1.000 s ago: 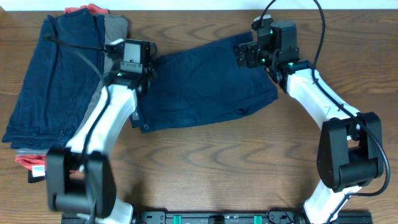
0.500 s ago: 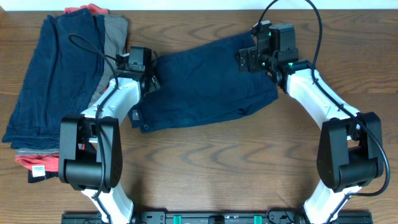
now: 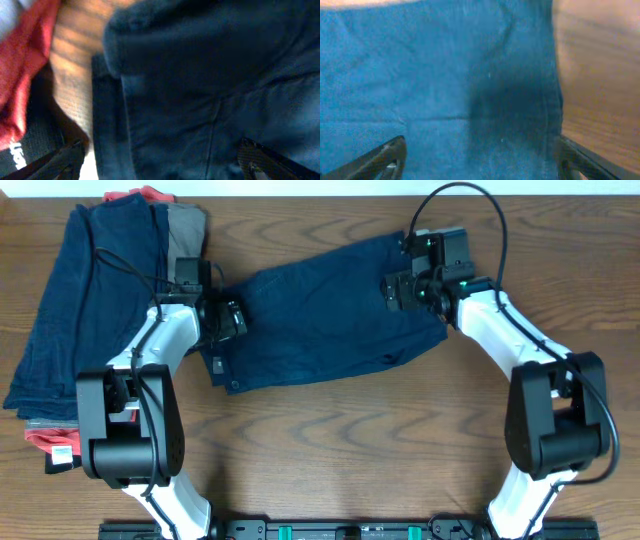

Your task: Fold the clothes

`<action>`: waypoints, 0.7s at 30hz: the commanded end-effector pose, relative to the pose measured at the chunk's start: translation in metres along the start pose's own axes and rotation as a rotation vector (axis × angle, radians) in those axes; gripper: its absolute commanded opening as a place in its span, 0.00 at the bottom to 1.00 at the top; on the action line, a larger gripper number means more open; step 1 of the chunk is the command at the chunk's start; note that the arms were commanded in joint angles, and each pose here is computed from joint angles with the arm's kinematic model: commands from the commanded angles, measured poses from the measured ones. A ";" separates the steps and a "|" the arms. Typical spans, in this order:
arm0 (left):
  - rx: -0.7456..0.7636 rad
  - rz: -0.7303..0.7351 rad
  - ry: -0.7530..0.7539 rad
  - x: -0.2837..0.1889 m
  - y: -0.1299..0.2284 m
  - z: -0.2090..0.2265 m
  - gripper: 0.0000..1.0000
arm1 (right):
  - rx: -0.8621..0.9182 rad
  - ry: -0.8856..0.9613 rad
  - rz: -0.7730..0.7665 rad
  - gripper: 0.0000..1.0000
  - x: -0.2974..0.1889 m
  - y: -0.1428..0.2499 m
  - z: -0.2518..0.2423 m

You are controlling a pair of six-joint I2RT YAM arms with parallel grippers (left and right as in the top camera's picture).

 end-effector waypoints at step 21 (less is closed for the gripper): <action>0.047 -0.083 0.048 -0.093 0.008 0.001 0.98 | 0.225 0.156 0.270 0.01 0.051 0.063 -0.045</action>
Point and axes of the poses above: each gripper's point midway between its finger pads, its own x axis out along the fingers, its own z axis along the line the jaws close on, y = z × x, the point moved 8 cm from there along -x, back along the fingers, and after that the axes turned 9 degrees about x, right-handed, at the moved point
